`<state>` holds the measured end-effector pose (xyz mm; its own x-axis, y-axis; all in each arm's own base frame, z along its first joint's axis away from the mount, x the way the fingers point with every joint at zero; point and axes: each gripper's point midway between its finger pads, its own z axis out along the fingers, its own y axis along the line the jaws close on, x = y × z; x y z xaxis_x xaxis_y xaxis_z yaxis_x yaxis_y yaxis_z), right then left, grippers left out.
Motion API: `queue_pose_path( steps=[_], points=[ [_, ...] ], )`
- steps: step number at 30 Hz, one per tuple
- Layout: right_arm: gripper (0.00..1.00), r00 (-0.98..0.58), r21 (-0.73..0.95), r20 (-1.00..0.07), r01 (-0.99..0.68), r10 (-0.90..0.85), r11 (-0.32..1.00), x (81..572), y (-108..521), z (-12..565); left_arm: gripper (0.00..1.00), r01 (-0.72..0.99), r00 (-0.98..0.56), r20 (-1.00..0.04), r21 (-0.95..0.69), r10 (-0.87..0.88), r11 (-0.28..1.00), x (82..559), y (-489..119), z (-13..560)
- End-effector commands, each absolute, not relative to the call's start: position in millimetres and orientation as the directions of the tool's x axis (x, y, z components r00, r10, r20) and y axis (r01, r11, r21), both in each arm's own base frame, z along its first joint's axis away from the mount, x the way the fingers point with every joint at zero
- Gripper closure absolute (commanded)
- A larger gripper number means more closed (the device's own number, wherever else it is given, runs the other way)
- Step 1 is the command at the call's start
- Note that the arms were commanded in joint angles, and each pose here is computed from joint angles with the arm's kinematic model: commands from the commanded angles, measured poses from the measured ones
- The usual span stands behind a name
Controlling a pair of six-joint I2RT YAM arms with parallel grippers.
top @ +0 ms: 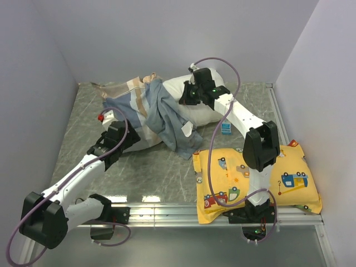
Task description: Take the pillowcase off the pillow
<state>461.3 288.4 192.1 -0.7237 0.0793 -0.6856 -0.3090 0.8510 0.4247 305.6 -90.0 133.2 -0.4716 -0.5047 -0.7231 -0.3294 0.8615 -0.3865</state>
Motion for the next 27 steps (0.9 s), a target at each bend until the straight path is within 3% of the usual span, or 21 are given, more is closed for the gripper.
queue_pose_path(
  steps=[1,11,15,17,20,21,27],
  points=[
    [1.00,-0.654,0.428,-0.747,-0.340,0.116,0.837,464.5,289.3,239.2,0.22,-0.217,-0.402,-0.725,-0.518,-0.559,0.828,328.2,-115.9,169.8],
    [1.00,-0.649,0.415,-0.752,-0.335,0.112,0.846,461.8,287.6,239.1,0.24,-0.116,-0.471,-0.730,-0.505,-0.495,0.855,332.0,-175.9,170.2],
    [1.00,-0.651,0.412,-0.752,-0.336,0.107,0.847,461.0,287.7,237.8,0.26,-0.151,-0.493,-0.726,-0.470,-0.478,0.870,335.8,-184.7,162.0],
    [1.00,-0.649,0.406,-0.754,-0.338,0.101,0.849,459.8,287.2,237.3,0.32,-0.191,-0.492,-0.732,-0.437,-0.471,0.879,332.5,-176.9,155.7],
    [1.00,-0.646,0.392,-0.756,-0.327,0.099,0.860,461.3,282.6,236.2,0.57,-0.271,-0.466,-0.749,-0.387,-0.472,0.881,327.9,-156.6,150.8],
    [1.00,-0.644,0.386,-0.758,-0.319,0.100,0.866,463.0,280.4,235.5,0.70,-0.286,-0.445,-0.759,-0.382,-0.475,0.879,327.8,-150.6,156.9],
    [1.00,-0.641,0.395,-0.756,-0.280,0.136,0.875,474.0,259.9,239.3,0.87,-0.397,-0.347,-0.778,-0.384,-0.524,0.833,332.4,-92.9,181.2]
  ],
)
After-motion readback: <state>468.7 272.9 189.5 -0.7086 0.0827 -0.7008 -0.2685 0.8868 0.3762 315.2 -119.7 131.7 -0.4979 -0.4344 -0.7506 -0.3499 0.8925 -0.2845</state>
